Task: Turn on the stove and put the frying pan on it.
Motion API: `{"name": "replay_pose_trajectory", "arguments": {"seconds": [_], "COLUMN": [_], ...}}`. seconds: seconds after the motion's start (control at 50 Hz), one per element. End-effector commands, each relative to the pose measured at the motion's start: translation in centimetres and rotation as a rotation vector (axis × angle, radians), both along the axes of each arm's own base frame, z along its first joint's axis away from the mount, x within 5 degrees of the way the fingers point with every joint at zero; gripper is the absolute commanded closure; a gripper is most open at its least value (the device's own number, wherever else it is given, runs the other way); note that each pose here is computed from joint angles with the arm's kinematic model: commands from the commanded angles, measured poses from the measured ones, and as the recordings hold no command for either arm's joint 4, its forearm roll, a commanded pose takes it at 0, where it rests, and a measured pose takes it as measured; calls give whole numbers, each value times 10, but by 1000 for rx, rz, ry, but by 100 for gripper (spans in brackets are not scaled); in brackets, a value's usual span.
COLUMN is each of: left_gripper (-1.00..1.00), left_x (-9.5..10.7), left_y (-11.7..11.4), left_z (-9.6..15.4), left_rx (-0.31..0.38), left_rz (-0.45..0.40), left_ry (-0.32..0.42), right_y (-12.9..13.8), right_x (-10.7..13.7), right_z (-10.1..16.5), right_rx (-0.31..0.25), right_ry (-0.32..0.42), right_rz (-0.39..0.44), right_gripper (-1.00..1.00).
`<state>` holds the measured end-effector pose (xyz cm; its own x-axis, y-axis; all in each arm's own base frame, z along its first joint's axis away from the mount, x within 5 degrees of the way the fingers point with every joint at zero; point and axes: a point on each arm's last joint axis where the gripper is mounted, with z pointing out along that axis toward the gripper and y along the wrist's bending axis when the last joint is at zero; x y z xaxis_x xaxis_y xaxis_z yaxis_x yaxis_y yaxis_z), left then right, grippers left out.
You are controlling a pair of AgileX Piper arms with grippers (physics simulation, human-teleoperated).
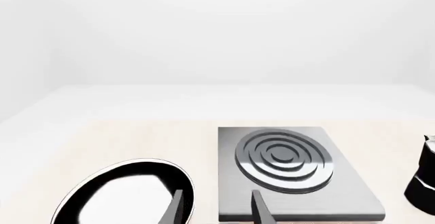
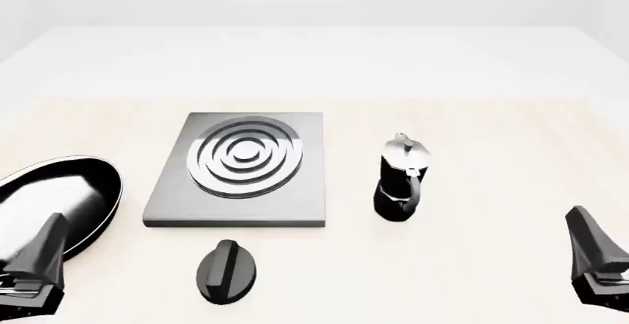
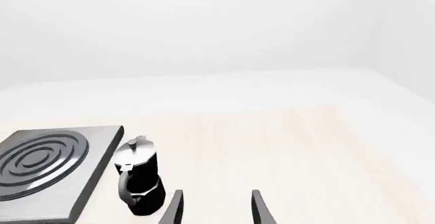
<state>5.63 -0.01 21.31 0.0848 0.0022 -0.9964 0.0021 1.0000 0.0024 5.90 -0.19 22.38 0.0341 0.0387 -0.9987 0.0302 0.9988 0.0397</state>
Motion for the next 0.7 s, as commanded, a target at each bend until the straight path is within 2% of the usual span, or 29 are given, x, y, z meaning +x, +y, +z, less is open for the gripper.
{"name": "replay_pose_trajectory", "arguments": {"seconds": [0.02, 0.14, 0.24, 0.32, 0.38, 0.4, 0.48, 0.54, 0.56, 0.6, 0.62, 0.7], "left_gripper": [-100, -100, -100, -100, -100, -100, -100, -100, -100, -100, -100, -100], "left_x": [0, 0, -1, -1, -2, -1, 1, 3, 6, 6, 9, 12], "left_y": [-1, -1, -2, -4, -5, -6, -12, -15, -18, -18, -27, -30], "left_z": [0, 0, 2, 4, 8, 7, 8, 10, 9, 12, 23, 21], "left_rx": [23, -2, 32, -4, 21, 8, 44, 40, 29, 24, 73, 73], "left_rz": [-8, -18, -36, -65, -91, -116, -210, -247, -282, -282, -389, -411], "left_ry": [4, 3, -3, 42, 51, 73, 164, 218, 259, 262, 368, 407], "right_y": [2, 2, 2, 3, 3, 3, 4, 4, 4, 4, 5, 5], "right_x": [-3, -3, -3, -3, -3, -3, -3, -3, -3, -3, -4, -4], "right_z": [-11, -11, -11, -11, -11, -11, -10, -10, -10, -10, -8, -7], "right_rx": [-34, -30, -30, -35, -41, -42, -46, -45, -43, -41, -47, -47], "right_ry": [-48, -46, -43, -43, -42, -42, -41, -41, -41, -42, -44, -44], "right_rz": [27, 29, 37, 44, 55, 57, 70, 73, 74, 75, 88, 88], "right_gripper": [-100, -100, -100, -100, -100, -100, -100, -100, -100, -100, -100, -100]}}
